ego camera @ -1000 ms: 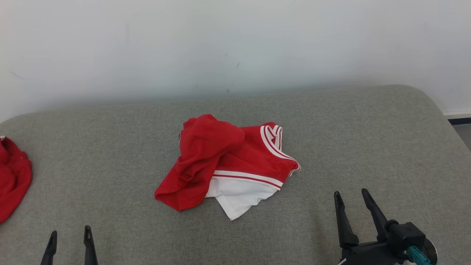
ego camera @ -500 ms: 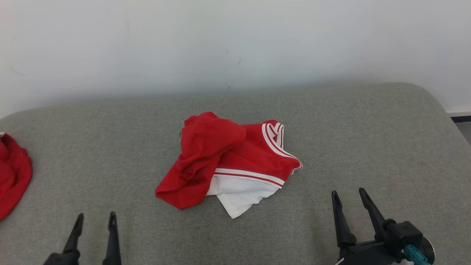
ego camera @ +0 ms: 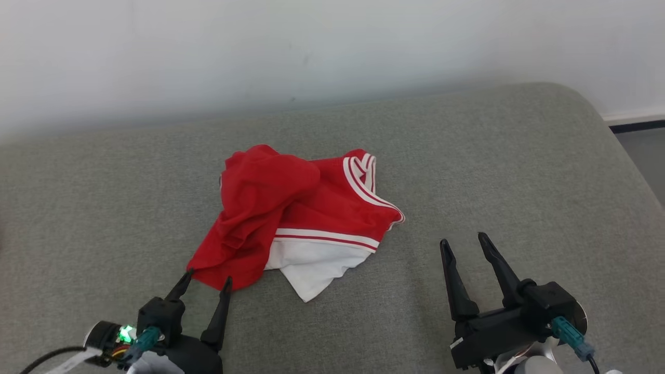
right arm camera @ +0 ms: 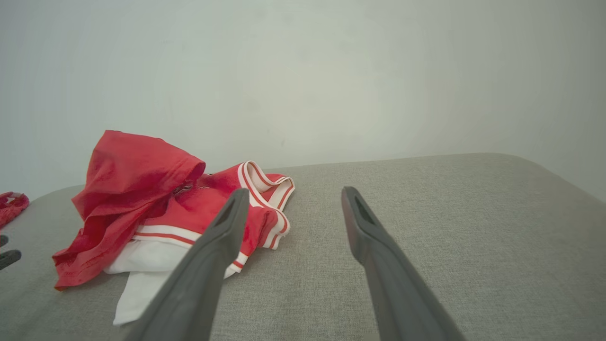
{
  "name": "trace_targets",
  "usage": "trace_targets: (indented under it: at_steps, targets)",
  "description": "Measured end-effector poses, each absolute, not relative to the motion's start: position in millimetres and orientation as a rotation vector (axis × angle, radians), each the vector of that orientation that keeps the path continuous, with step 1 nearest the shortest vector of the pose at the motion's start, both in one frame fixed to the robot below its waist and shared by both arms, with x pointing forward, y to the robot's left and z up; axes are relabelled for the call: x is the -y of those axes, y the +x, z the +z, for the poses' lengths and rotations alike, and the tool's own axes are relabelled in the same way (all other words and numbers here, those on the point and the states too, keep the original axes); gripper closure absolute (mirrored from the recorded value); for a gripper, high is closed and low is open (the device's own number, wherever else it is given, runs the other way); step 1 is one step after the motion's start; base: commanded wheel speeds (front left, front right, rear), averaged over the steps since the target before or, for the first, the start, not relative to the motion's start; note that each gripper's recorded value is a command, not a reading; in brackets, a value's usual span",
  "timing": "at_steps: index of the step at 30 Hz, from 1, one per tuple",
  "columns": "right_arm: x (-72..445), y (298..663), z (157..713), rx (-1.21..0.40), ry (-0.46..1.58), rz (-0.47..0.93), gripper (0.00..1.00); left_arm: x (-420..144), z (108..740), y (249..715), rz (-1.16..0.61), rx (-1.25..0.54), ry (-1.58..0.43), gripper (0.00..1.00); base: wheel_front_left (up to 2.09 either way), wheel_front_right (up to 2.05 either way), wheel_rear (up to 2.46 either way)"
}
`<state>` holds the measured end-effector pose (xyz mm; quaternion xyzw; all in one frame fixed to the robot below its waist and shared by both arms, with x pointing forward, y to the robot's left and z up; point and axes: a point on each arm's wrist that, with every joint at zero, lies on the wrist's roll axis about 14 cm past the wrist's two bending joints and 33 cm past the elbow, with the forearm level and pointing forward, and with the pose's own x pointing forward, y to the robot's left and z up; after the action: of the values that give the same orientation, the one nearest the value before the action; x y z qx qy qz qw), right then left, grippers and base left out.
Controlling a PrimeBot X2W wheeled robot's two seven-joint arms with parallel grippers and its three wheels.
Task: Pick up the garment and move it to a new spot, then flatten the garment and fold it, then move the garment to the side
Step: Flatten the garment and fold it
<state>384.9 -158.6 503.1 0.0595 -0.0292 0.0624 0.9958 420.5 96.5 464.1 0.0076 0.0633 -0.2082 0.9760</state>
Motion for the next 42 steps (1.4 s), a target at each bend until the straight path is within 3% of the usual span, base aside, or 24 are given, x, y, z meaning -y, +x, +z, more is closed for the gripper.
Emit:
trace_targets:
  at_steps: [13, 14, 15, 25, 40, 41, 42]
  targets:
    - [194, 376, 490, 0.021, 0.123, 0.016, 0.00, -52, 402, 449, -0.554, -0.298, 0.080, 0.00, 0.00, 0.00, 0.00]
    - [196, 375, 489, 0.019, 0.124, 0.010, 0.00, -50, 399, 449, -0.557, -0.306, 0.079, 0.56, 0.00, 0.00, 0.00]
    - [199, 374, 489, 0.020, 0.124, 0.000, 0.00, -45, 400, 452, -0.563, -0.304, 0.064, 1.00, 0.00, 0.00, 0.00]
    - [183, 377, 487, 0.016, 0.133, 0.045, 0.00, -57, 446, 458, -0.496, -0.164, -0.042, 1.00, 0.00, 0.00, 0.00]
    - [132, 396, 486, 0.009, 0.161, 0.195, 0.00, -112, 433, 378, -0.316, -0.245, -0.167, 1.00, 0.00, 0.00, 0.00]
    - [129, 396, 485, 0.007, 0.163, 0.203, 0.00, -113, 429, 374, -0.306, -0.266, -0.173, 0.87, 0.00, 0.00, 0.00]
    - [126, 397, 485, 0.005, 0.165, 0.209, 0.00, -112, 427, 372, -0.306, -0.272, -0.158, 0.10, 0.00, 0.00, 0.00]
